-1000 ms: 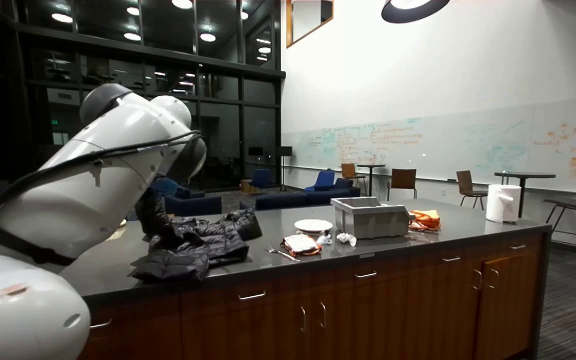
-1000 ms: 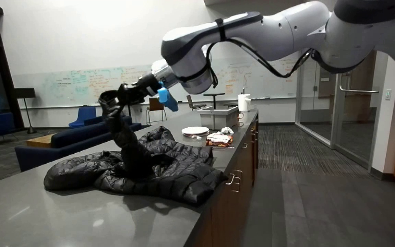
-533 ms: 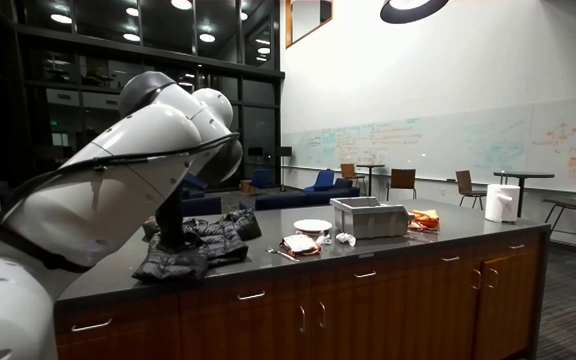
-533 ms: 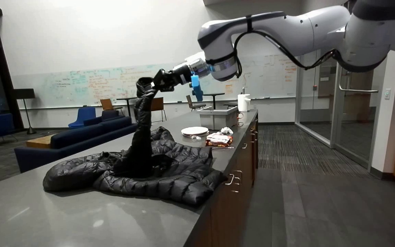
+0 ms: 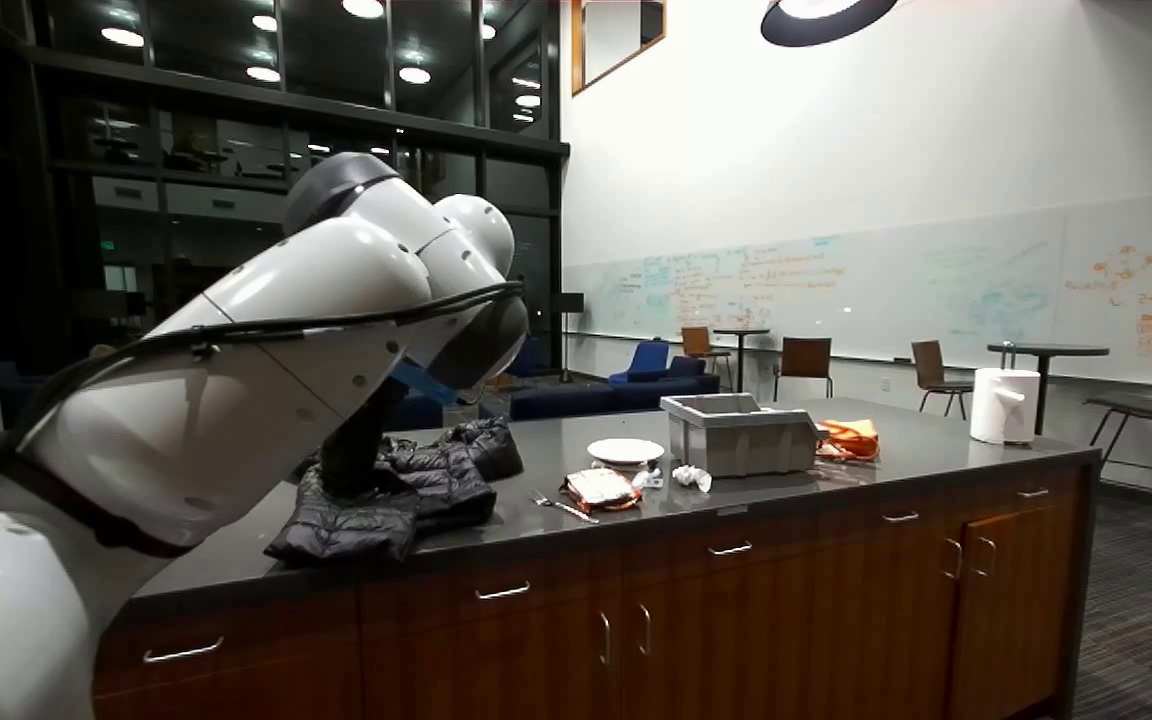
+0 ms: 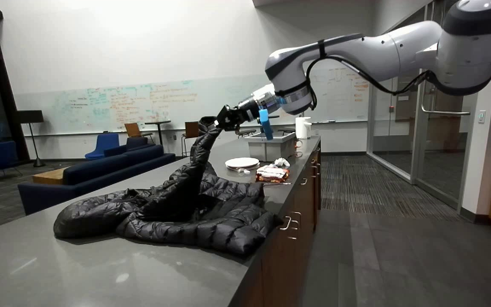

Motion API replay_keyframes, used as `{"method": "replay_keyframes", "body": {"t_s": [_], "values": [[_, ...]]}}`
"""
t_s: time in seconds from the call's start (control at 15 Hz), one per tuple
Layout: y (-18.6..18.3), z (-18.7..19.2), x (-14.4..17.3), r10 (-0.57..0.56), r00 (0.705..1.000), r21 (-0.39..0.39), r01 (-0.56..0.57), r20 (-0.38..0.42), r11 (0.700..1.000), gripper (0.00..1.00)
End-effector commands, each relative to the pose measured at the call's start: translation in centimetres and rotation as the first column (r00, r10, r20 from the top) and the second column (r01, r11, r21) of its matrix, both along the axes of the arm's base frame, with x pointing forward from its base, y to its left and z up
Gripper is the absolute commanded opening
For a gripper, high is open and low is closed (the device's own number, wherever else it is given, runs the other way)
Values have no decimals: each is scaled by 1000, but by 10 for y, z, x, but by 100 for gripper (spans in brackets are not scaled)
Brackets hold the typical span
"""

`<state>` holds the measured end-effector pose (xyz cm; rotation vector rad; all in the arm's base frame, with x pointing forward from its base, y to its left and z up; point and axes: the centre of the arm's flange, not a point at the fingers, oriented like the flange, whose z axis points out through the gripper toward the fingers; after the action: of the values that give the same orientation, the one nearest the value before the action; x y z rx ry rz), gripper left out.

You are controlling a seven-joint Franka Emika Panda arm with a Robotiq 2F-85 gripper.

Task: Move the jacket slightly to the right

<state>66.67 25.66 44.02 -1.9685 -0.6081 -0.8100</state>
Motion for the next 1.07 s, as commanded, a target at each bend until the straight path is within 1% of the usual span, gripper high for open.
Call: {"method": "replay_keyframes", "body": {"t_s": [0.0,0.47,1.0], "values": [[-30,-18,6,-48,997,25,49,-53,998,1],[-70,-52,30,-146,976,21,151,-160,988,1],[-97,-84,45,-214,942,20,227,-257,974,1]]}}
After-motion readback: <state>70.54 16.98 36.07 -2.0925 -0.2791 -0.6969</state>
